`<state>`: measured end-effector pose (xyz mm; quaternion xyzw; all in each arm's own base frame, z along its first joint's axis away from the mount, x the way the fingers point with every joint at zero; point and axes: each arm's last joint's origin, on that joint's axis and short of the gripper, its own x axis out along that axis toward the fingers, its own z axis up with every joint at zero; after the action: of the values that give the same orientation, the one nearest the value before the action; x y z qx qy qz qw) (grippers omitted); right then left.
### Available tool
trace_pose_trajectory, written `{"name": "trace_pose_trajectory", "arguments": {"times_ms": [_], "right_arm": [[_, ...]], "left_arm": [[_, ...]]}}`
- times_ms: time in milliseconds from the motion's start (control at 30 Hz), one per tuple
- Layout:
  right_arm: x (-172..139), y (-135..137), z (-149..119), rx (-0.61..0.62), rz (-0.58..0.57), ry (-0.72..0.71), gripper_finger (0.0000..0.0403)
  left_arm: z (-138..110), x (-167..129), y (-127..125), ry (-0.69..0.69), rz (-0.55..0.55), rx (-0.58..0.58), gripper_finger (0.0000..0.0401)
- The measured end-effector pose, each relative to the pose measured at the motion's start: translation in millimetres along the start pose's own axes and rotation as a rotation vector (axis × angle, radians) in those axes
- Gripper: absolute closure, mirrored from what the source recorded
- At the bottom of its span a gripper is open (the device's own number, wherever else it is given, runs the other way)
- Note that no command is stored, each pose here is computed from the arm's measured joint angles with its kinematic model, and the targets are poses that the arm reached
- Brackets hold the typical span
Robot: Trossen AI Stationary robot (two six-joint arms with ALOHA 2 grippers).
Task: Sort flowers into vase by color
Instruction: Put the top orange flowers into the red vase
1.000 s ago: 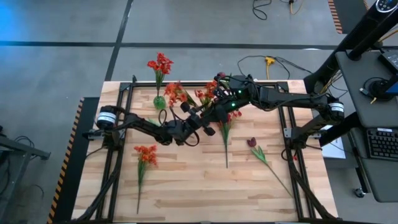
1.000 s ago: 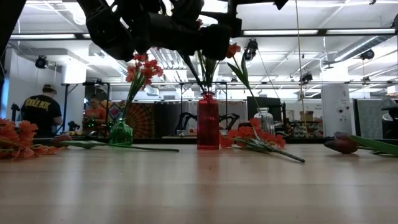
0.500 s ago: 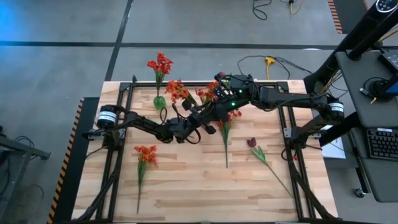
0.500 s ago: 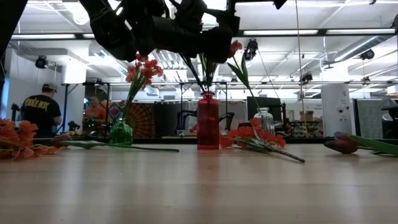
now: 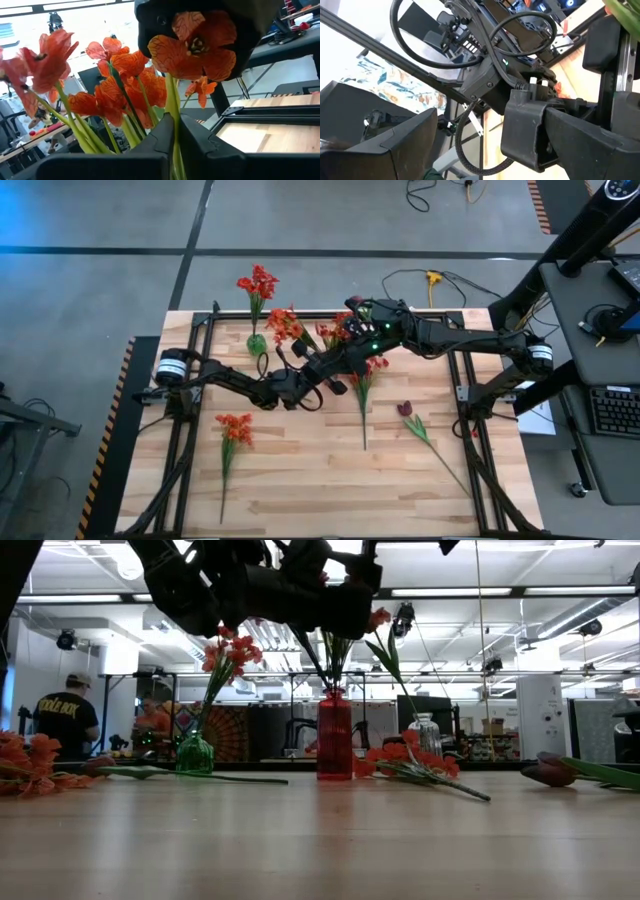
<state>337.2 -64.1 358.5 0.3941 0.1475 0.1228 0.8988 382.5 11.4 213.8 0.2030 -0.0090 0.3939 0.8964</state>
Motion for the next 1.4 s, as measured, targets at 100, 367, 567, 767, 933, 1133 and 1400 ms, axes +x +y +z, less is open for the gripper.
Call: {"name": "trace_pose_trajectory", "arguments": {"times_ms": [100, 367, 567, 767, 933, 1133, 1400], "right_arm": [[0.2, 0.6, 0.8, -0.006, 0.008, -0.009, 0.0046], [-0.8, 4.5, 4.5, 0.002, 0.021, -0.019, 0.0046], [-2.1, 8.8, 7.9, -0.004, 0.027, -0.025, 0.0046], [-3.4, 5.9, 4.0, 0.022, -0.016, 0.009, 0.0046], [-4.9, 4.1, 0.1, 0.047, -0.046, 0.054, 0.0046], [-6.4, 9.2, 0.0, 0.116, -0.003, 0.107, 0.0046], [-13.1, 24.4, 11.1, 0.119, -0.012, 0.107, 0.0046]], "left_arm": [[0.1, 0.1, 0.2, 0.002, 0.002, -0.001, 0.0399], [-1.0, -0.1, 0.3, 0.028, 0.02, 0.013, 0.0401], [-1.0, 0.0, 0.5, 0.031, 0.023, 0.014, 0.0401], [-4.9, -0.4, -1.1, 0.054, 0.025, 0.054, 0.0401], [-7.1, -0.8, -1.6, 0.07, 0.033, 0.078, 0.0401], [-7.8, -0.4, -0.5, 0.081, 0.054, 0.077, 0.0401], [-7.8, -0.6, -0.8, 0.08, 0.051, 0.074, 0.0401]]}}
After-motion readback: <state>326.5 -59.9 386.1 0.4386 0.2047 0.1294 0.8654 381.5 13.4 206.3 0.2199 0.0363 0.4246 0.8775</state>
